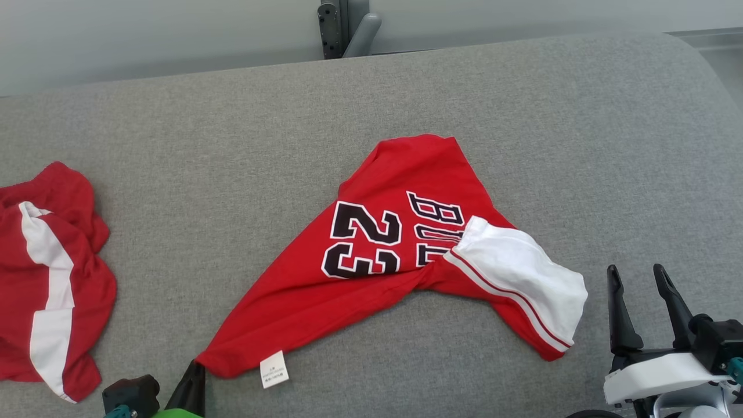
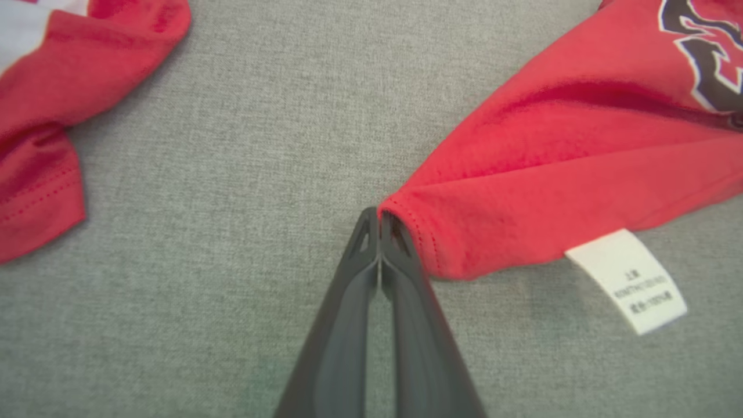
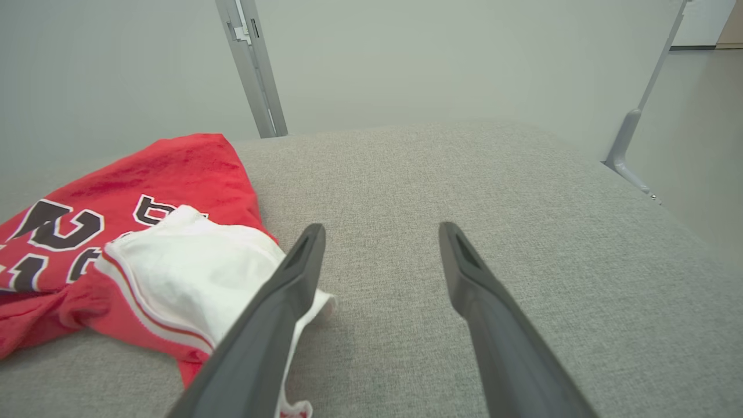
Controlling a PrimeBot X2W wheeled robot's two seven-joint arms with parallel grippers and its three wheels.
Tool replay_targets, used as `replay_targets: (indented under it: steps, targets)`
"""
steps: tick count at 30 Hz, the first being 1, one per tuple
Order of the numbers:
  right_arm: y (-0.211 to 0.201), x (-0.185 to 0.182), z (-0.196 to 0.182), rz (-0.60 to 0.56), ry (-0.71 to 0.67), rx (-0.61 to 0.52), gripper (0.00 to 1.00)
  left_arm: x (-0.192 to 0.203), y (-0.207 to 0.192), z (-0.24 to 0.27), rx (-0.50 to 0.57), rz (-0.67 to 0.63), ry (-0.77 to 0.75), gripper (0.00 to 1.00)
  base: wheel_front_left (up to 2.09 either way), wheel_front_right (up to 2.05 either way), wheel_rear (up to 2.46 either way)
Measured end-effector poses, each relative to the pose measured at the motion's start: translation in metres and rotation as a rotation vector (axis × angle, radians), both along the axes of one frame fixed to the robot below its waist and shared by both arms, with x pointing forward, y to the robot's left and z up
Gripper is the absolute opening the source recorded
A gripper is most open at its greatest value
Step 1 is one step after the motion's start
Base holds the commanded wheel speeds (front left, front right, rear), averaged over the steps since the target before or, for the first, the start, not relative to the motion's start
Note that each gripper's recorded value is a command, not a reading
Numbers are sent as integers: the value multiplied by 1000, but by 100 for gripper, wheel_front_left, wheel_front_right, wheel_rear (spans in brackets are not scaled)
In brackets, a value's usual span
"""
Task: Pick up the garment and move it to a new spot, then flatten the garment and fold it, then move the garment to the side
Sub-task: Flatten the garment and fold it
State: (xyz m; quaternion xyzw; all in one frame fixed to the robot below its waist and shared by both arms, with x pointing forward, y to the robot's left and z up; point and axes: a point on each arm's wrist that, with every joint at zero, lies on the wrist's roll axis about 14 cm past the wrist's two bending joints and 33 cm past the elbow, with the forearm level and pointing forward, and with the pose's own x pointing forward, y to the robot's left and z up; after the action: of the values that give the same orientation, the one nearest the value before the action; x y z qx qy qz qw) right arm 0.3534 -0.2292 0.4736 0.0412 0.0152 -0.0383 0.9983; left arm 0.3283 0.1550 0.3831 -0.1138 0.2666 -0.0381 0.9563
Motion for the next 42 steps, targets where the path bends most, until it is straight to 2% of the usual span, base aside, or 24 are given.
replay_targets:
  steps: [1, 2, 8, 11, 14, 19, 23, 25, 28, 29, 35, 39, 42]
  targets:
    - [0, 0, 0, 1, -1, -1, 100, 1, 1, -1, -1, 7, 0, 75, 0, 0, 0]
    - [0, 0, 1, 2, -1, -3, 100, 1, 1, -2, -1, 9, -2, 100, 0, 0, 0]
    - [-3, -3, 2, -6, -4, -5, 100, -1, 2, -6, -23, 30, 32, 100, 0, 0, 0]
    - [-4, -6, 3, -13, -6, -2, 100, 4, 11, 3, 8, 33, 27, 100, 0, 0, 0]
    - [-5, -11, 3, -21, -6, 1, 100, 16, 10, 29, 7, 21, -29, 100, 0, 0, 0]
    - [-9, -17, 3, -37, -6, 3, 100, 33, -15, 81, -19, -83, -143, 100, 0, 0, 0]
    - [-12, -21, 3, -54, -6, 7, 100, 49, -65, 125, -118, -232, -239, 100, 0, 0, 0]
    - [-12, -23, 2, -58, -2, 10, 100, 52, -95, 136, -126, -340, -265, 100, 0, 0, 0]
    - [-15, -23, 5, -74, -13, 20, 100, 44, -161, 140, -221, -526, -219, 100, 0, 0, 0]
    - [-17, -24, 6, -80, -16, 20, 100, 42, -178, 136, -217, -584, -199, 100, 0, 0, 0]
    - [-28, -33, 5, -129, -10, 30, 100, 38, -267, 127, -276, -791, -106, 100, 0, 0, 0]
    - [-40, -46, 2, -180, 3, 33, 100, 42, -291, 105, -228, -865, -27, 100, 0, 0, 0]
    - [-51, -56, 1, -222, 6, 38, 100, 51, -296, 87, -151, -881, 1, 100, 0, 0, 0]
